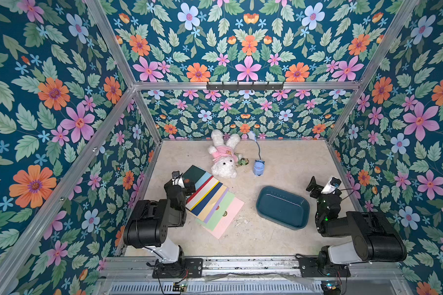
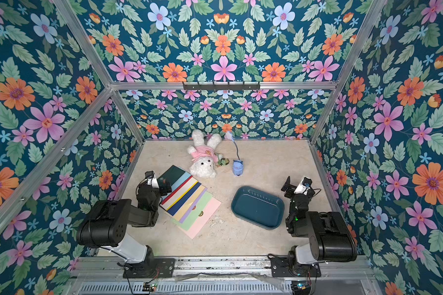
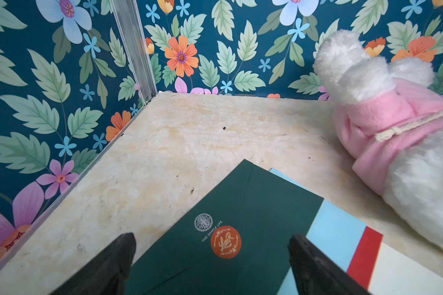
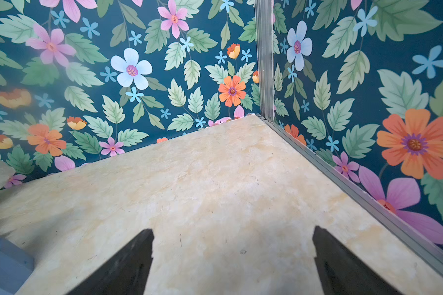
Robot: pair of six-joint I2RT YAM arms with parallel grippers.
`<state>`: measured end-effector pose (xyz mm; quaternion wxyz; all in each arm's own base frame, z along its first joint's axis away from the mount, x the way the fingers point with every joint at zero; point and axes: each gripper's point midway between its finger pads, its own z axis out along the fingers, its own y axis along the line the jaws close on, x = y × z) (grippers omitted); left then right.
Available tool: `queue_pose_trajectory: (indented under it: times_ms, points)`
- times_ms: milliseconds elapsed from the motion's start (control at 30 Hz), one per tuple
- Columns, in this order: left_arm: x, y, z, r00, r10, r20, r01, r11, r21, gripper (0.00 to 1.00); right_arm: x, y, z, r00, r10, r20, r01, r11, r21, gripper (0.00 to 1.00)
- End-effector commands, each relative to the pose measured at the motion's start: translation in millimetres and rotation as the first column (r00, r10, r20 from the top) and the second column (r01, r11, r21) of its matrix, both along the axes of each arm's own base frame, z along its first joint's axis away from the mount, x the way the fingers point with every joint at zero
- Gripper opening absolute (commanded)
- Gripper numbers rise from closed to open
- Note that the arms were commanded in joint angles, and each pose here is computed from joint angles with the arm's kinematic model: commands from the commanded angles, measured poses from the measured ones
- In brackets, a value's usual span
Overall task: Put the sealed envelopes into the storage box
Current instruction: Pick up the storage box at the center of the board.
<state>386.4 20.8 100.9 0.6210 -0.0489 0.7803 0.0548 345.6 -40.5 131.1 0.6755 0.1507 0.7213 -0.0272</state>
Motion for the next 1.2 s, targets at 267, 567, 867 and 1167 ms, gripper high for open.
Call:
queue_pose_trajectory:
  times_ms: [267, 567, 867, 1167]
  points:
    - [2.4, 0.0, 8.3, 0.999, -0.002, 0.034, 0.002, 1.0, 0.001, 1.0, 0.7, 0.7, 6.0, 1.0, 0.004, 0.026, -0.004, 1.0, 0.003, 0.99]
    - [2.3, 0.3, 8.5, 0.999, 0.0, 0.034, 0.0, 1.0, 0.002, 1.0, 0.8, 0.6, 6.2, 1.0, 0.003, 0.027, -0.003, 1.0, 0.003, 0.99]
    - [2.3, 0.0, 8.4, 0.999, -0.002, 0.034, 0.002, 1.0, 0.001, 0.99, 0.7, 0.8, 6.1, 1.0, 0.004, 0.026, -0.004, 1.0, 0.003, 0.99]
    - [-26.5, 18.4, 48.6, 0.973, 0.182, 0.14, -0.187, 0.982, 0.019, 1.0, -1.4, -6.9, 12.1, 0.998, -0.049, 0.038, 0.049, 0.999, 0.007, 0.99]
